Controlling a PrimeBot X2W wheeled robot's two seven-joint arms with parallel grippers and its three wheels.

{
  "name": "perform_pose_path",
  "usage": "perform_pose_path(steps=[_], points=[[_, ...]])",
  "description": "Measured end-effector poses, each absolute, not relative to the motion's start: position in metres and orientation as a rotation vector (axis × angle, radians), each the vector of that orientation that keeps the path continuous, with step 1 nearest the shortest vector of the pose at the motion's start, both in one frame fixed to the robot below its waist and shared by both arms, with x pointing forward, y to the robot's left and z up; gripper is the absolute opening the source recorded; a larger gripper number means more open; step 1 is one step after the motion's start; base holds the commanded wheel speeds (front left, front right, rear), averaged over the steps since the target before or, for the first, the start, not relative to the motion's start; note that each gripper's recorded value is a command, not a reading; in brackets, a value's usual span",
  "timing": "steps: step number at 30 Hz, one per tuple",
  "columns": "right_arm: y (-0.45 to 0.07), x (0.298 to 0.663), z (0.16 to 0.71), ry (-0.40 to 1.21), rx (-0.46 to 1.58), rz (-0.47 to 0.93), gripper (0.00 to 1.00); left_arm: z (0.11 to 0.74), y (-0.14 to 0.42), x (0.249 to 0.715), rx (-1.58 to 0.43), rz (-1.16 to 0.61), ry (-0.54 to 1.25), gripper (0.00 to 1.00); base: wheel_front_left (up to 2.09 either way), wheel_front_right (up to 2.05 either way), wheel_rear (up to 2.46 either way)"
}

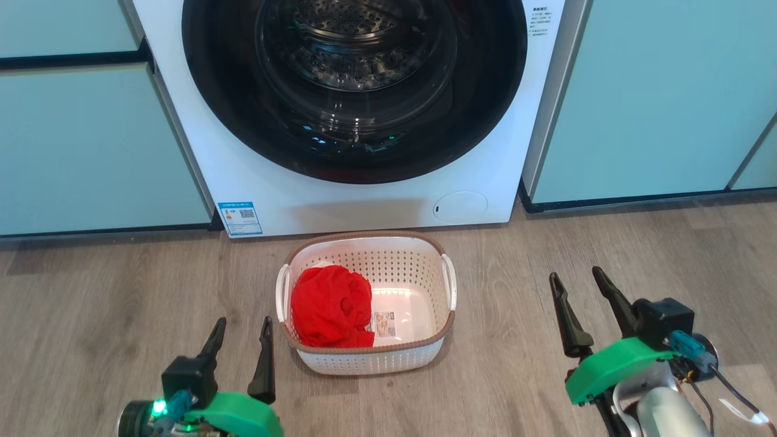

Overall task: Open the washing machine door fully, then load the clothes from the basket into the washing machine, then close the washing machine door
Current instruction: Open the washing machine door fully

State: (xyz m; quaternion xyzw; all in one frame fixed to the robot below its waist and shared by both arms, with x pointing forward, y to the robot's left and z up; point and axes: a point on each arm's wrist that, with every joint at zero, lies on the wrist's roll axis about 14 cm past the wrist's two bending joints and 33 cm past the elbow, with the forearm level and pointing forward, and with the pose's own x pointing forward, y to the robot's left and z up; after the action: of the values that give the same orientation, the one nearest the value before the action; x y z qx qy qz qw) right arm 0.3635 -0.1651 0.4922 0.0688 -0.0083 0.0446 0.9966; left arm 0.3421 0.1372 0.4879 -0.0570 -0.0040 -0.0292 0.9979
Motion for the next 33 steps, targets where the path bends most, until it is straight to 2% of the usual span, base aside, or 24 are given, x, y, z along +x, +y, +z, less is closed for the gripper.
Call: perform_pose_path(steps=[7, 26, 33], points=[[-0.166, 0.363, 0.491, -0.012, 0.138, 0.087, 1.00, 0.488, 0.136, 0.342, -0.114, -0.062, -0.007, 1.00, 0.86, 0.86, -1.73], [-0.168, 0.362, 0.487, -0.002, 0.136, 0.080, 1.00, 0.486, 0.128, 0.341, -0.114, -0.086, -0.001, 1.00, 1.23, 1.23, -2.45], [-0.175, 0.362, 0.487, -0.003, 0.125, 0.063, 1.00, 0.504, 0.121, 0.344, -0.067, -0.101, -0.060, 1.00, 0.99, 0.99, -1.99]])
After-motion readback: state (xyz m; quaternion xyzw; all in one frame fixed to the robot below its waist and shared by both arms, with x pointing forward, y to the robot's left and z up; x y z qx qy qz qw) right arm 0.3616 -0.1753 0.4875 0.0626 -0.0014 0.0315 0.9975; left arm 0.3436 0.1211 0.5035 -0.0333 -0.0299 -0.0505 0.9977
